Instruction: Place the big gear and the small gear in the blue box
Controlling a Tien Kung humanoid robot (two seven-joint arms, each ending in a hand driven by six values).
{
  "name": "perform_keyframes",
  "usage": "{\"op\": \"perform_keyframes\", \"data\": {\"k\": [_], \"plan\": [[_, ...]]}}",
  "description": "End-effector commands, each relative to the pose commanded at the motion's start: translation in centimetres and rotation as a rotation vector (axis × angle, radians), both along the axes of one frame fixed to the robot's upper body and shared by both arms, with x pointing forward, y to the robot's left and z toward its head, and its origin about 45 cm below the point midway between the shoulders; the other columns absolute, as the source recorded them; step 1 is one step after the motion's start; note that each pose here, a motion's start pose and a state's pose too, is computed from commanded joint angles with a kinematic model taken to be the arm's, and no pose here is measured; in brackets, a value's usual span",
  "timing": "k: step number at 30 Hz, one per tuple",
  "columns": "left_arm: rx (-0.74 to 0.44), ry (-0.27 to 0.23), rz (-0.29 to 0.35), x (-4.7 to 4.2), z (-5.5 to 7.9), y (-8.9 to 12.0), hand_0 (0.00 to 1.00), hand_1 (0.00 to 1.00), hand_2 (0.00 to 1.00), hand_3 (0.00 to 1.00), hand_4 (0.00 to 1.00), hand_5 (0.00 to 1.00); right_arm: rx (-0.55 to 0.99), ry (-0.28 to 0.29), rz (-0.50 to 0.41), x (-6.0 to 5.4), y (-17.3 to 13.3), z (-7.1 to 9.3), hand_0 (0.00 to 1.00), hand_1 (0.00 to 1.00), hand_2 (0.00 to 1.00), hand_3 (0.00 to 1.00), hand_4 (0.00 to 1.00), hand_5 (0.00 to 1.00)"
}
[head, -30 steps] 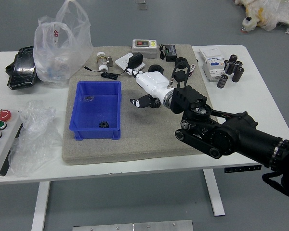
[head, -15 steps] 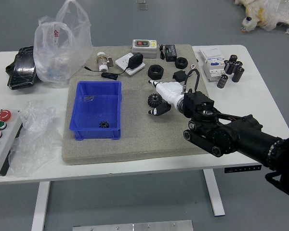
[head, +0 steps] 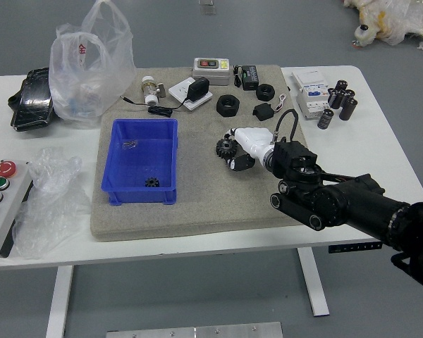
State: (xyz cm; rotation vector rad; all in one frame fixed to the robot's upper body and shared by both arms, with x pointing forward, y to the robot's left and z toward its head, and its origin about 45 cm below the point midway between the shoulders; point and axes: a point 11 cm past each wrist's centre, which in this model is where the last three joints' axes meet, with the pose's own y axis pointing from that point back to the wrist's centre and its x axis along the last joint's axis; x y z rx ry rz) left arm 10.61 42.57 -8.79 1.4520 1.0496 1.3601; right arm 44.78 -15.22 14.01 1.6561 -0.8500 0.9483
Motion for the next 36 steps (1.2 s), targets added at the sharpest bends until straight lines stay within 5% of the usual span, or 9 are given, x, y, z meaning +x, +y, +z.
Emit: {"op": "perform_keyframes", "data": {"k": [15,24,35,36], "plan": [[-0.002,0.003,0.000,-0.15,-0.1,-0.1,0.745,0.715,0.708,0.835,0.742,0.457,0.053,-0.025,0.009,0.0,0.5,0.7,0.386,0.578,0.530,0.580,0.406,0.005],[-0.001,0.005,0.002,-0.32,-0.1,-0.1,0.745,0.715,0.708,0.835,0.742,0.456,0.104,-0.099,0.052,0.2,1.8,3.6,0.380,0.578,0.530,0.581,0.420,0.002],[0.000,0.008,0.002,-0.38,-0.1,0.0,0.745,0.715,0.709,0.835,0.742,0.457,0.174,-0.197,0.309,-3.1,9.5,7.6,0.381,0.579,0.539,0.584,0.422,0.002],[0.001,0.008,0.002,-0.38,-0.1,0.0,0.745,0.715,0.708,0.835,0.742,0.456,0.172,-0.200,0.330,-3.4,10.1,7.8,0.394,0.598,0.591,0.611,0.340,0.041]]}}
